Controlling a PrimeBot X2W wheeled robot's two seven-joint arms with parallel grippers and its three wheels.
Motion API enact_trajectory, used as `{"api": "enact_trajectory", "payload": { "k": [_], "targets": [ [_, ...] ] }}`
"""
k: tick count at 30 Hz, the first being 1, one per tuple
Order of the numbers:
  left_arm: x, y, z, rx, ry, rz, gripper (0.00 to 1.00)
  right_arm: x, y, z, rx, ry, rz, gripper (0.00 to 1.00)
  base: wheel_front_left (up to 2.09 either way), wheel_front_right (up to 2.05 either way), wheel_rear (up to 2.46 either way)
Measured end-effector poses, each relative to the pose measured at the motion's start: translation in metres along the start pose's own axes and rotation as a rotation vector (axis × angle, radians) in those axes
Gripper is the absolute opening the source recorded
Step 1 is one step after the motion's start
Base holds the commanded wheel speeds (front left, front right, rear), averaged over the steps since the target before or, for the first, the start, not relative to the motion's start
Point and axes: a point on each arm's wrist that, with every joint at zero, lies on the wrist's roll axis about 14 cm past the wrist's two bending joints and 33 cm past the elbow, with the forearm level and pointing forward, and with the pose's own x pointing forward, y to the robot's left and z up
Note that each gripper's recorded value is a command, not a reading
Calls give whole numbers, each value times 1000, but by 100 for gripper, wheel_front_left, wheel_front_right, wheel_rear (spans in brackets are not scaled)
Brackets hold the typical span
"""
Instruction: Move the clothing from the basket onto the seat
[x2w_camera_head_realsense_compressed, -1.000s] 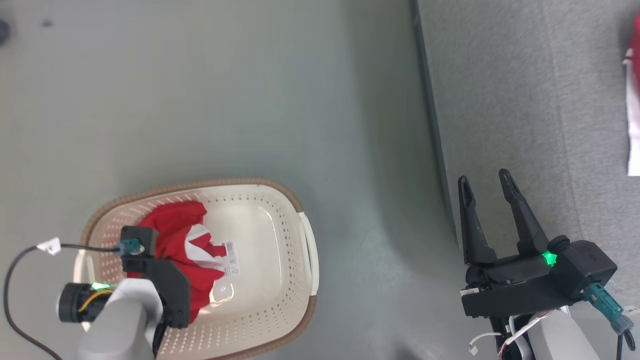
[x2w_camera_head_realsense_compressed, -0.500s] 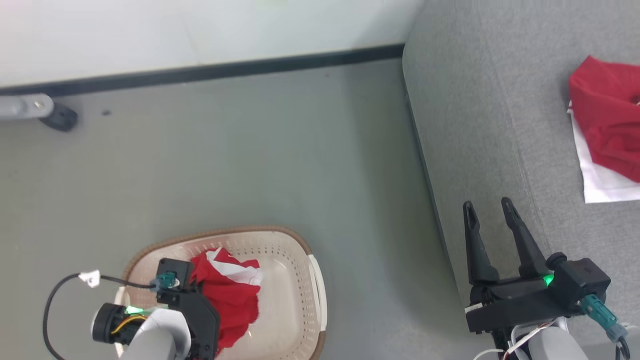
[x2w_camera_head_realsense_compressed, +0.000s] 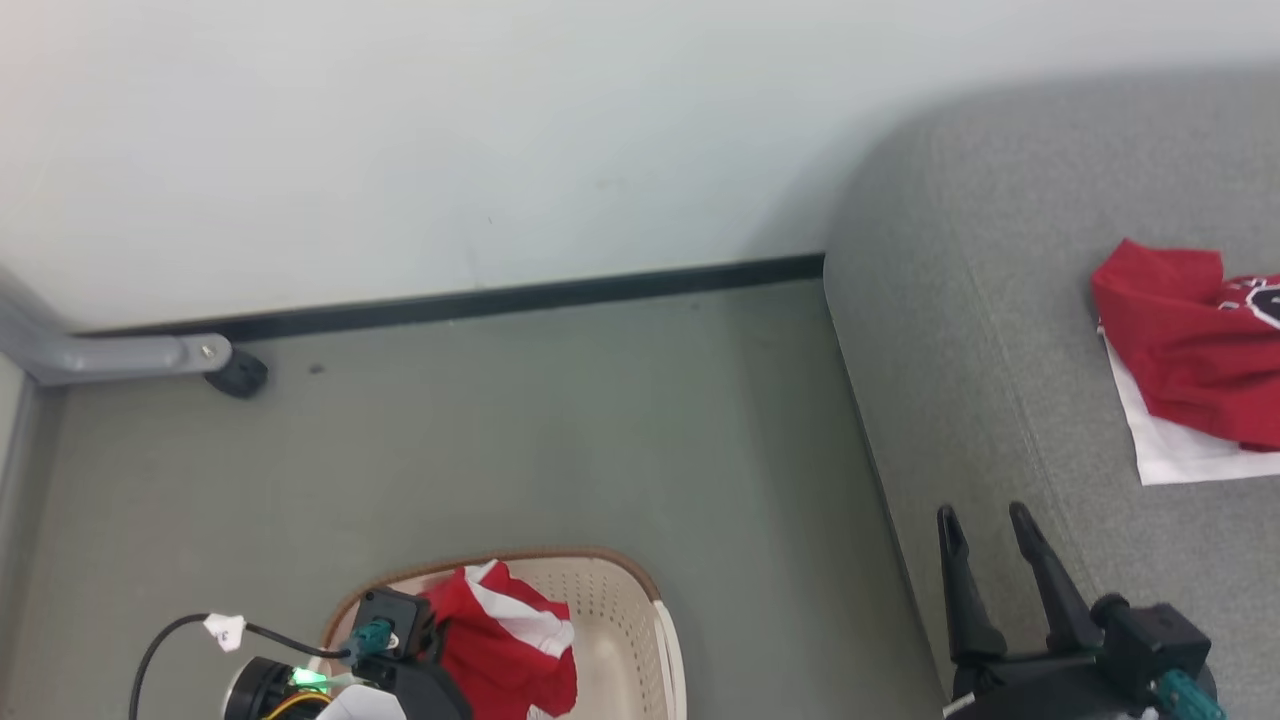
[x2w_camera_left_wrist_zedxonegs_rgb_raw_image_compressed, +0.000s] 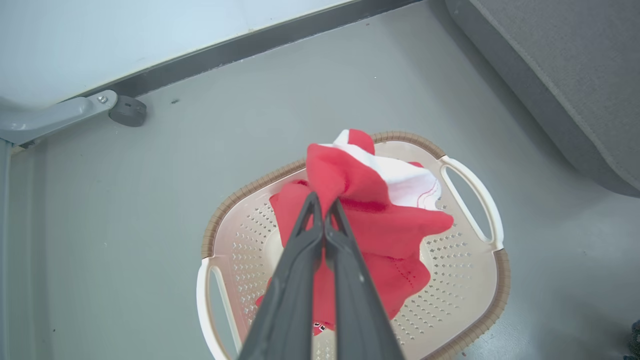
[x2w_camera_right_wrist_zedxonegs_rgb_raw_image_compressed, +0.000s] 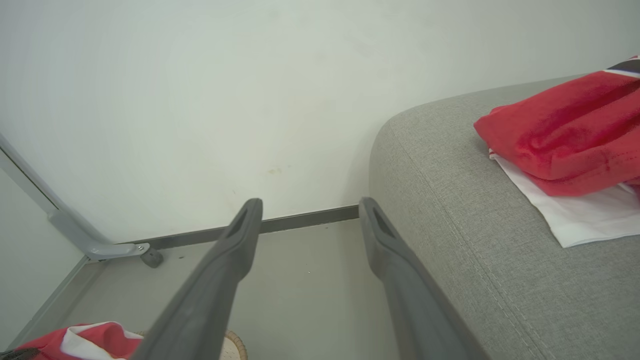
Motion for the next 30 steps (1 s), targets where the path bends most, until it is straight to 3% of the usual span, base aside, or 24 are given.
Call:
{"api": "enact_trajectory", "payload": {
  "k": [14,30],
  "targets": [
    [-41,-9,64,39,-242,19,0,-32,18,18,23,-57,48,100,0,0,0],
    [-72,-15,104,-43,-456,27,0,-39,38,27,18,-89,117,100,0,0,0]
  ]
}}
